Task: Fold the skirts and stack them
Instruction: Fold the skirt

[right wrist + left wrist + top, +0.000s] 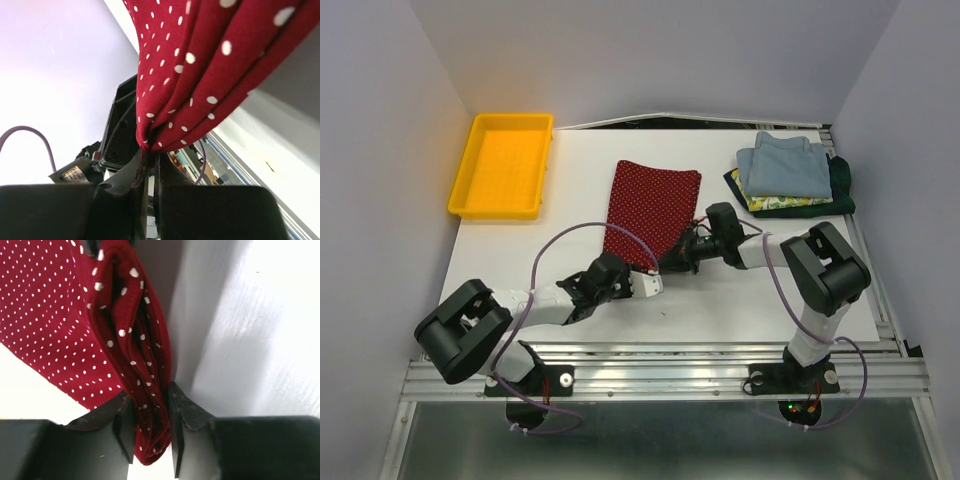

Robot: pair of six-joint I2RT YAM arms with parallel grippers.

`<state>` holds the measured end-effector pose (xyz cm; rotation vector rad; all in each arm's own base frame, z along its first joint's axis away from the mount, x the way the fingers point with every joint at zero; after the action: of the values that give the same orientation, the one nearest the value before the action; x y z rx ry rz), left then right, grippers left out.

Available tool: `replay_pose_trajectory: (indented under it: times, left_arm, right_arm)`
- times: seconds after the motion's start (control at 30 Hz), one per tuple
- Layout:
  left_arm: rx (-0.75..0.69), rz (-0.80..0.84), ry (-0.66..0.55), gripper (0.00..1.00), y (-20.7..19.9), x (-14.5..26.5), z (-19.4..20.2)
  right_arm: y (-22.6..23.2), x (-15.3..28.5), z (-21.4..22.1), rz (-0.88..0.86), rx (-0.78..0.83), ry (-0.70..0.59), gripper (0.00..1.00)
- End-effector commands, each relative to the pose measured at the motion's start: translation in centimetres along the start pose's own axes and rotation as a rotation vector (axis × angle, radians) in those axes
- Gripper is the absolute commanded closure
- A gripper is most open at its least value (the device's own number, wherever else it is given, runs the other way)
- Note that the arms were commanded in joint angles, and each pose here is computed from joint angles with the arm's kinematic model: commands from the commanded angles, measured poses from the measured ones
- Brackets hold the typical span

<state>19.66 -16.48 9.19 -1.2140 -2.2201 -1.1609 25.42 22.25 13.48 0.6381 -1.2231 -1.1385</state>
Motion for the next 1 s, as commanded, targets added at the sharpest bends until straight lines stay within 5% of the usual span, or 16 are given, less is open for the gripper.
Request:
replay_pose_trajectory:
  times: [0.0,0.07,0.1,0.2,0.3,0.4,0.57,0.8,0.97]
  left_arm:
    - [0.022,0.010,0.028,0.63,0.8,0.4,-1.2]
    - [0.004,0.034,0.020,0.63,1.2,0.5,-2.0]
    - [-0.004,0.078,0.033,0.65,1.0,0.7,-2.0]
    - [-0.029,0.147,0.067,0.67,1.0,1.3,-2.3]
    - [-0.042,0.242,0.115,0.72,0.7,2.0,-2.3]
    - [-0.053,0.333,0.152,0.73,0.4,2.9,-2.4]
    - [-0.085,0.464,0.208,0.75,-0.1,4.3,-3.2]
    - [-0.031,0.636,0.256,0.75,-0.1,5.7,-5.1]
    - [0.001,0.707,0.269,0.75,0.5,6.1,-6.7]
  right_arm:
    - [0.9,1.0,0.6,-0.061,0.082,0.014,0.99]
    - [0.8,1.3,0.4,-0.062,0.107,0.009,0.90]
    - [0.7,1.8,0.1,-0.058,0.128,0.000,0.71]
    - [0.3,3.1,-0.7,-0.031,0.196,-0.009,0.41]
    - [0.8,5.5,-2.8,0.049,0.365,-0.030,0.38]
    - [1.1,6.9,-3.8,0.142,0.372,-0.023,0.32]
    - [7.1,7.5,-7.6,0.161,0.659,-0.131,0.30]
    - [11.7,6.1,-16.4,0.259,1.001,-0.218,0.28]
    - [9.7,3.0,-20.6,0.325,1.108,-0.172,0.28]
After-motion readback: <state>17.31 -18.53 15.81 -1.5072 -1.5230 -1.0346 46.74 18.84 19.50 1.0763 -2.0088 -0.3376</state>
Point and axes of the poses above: each gripper's point midway between its finger pads, its own x axis back along the fingers, its own y axis along the line the jaws close on, z = x × y, the point moved 10 cm from there along x, back along the fingers, and after that the axes turned 6 degrees about x, right-handed, at the moved point
